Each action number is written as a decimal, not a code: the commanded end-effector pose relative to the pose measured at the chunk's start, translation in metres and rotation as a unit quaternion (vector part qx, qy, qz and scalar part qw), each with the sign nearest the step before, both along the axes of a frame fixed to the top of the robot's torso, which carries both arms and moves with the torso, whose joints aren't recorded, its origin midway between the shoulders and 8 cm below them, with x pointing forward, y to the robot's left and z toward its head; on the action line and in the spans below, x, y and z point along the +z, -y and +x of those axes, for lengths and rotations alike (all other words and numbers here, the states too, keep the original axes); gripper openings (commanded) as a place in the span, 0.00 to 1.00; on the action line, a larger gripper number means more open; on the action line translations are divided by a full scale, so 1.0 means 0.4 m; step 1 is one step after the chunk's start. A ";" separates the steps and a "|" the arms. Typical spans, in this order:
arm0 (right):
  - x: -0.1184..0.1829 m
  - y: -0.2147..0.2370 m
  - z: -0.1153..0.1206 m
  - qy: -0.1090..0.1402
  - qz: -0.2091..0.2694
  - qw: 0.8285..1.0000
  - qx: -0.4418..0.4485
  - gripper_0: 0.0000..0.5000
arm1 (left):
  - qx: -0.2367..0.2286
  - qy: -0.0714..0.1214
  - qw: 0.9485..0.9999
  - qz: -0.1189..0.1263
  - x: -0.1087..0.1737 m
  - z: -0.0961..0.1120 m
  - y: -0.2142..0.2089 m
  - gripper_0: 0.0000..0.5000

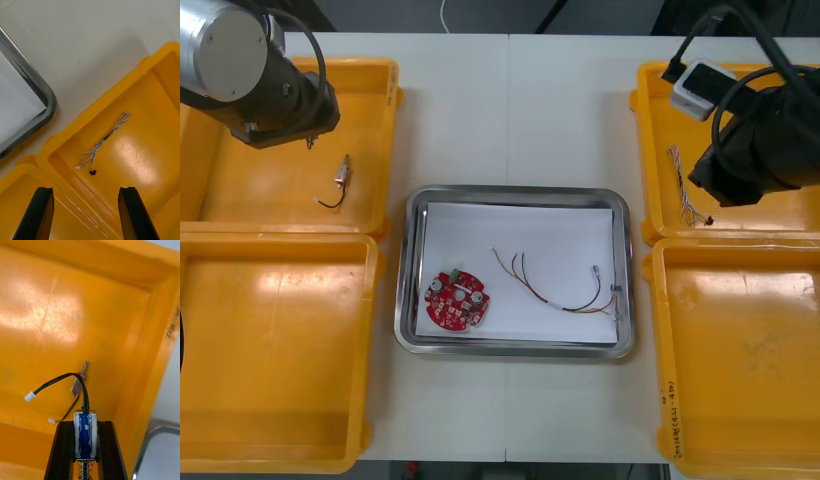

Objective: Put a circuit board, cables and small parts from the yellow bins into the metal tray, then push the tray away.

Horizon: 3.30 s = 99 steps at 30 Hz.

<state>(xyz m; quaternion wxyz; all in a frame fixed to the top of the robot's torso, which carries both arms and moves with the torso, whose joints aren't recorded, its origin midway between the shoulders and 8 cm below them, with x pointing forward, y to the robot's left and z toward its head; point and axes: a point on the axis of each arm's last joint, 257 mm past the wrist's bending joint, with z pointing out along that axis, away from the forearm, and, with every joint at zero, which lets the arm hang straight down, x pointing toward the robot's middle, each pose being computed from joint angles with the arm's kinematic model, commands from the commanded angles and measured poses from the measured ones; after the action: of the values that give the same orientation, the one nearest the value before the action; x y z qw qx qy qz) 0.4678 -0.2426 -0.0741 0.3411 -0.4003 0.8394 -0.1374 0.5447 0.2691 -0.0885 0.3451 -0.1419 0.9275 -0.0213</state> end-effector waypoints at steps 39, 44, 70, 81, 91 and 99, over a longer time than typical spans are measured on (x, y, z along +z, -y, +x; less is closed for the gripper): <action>-0.070 0.136 0.201 -0.110 0.128 0.956 -0.241 1.00 | -0.216 -0.034 0.975 0.027 -0.245 -0.140 0.484 0.00; -0.078 0.115 0.243 -0.097 0.138 0.955 -0.242 1.00 | -0.214 -0.036 0.976 0.032 -0.283 -0.121 0.487 0.00; -0.227 0.122 0.310 -0.086 0.176 0.949 -0.247 1.00 | -0.208 -0.039 0.975 0.065 -0.388 -0.096 0.464 0.17; -0.284 0.122 0.306 -0.085 0.184 0.947 -0.251 1.00 | -0.206 -0.034 0.976 0.063 -0.377 -0.098 0.467 1.00; -0.312 0.112 0.307 -0.086 0.190 0.944 -0.258 1.00 | -0.189 -0.026 0.979 0.068 -0.277 -0.129 0.432 1.00; -0.331 0.118 0.307 -0.091 0.191 0.942 -0.262 1.00 | -0.177 -0.018 0.983 0.047 -0.174 -0.133 0.380 1.00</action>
<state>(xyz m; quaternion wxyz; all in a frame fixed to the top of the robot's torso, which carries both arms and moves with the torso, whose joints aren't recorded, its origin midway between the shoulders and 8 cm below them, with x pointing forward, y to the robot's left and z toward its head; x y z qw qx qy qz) 0.5897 -0.2984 -0.2010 0.2848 -0.1083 0.9521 -0.0261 0.4892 0.1017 -0.1839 0.3129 0.0835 0.9460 -0.0129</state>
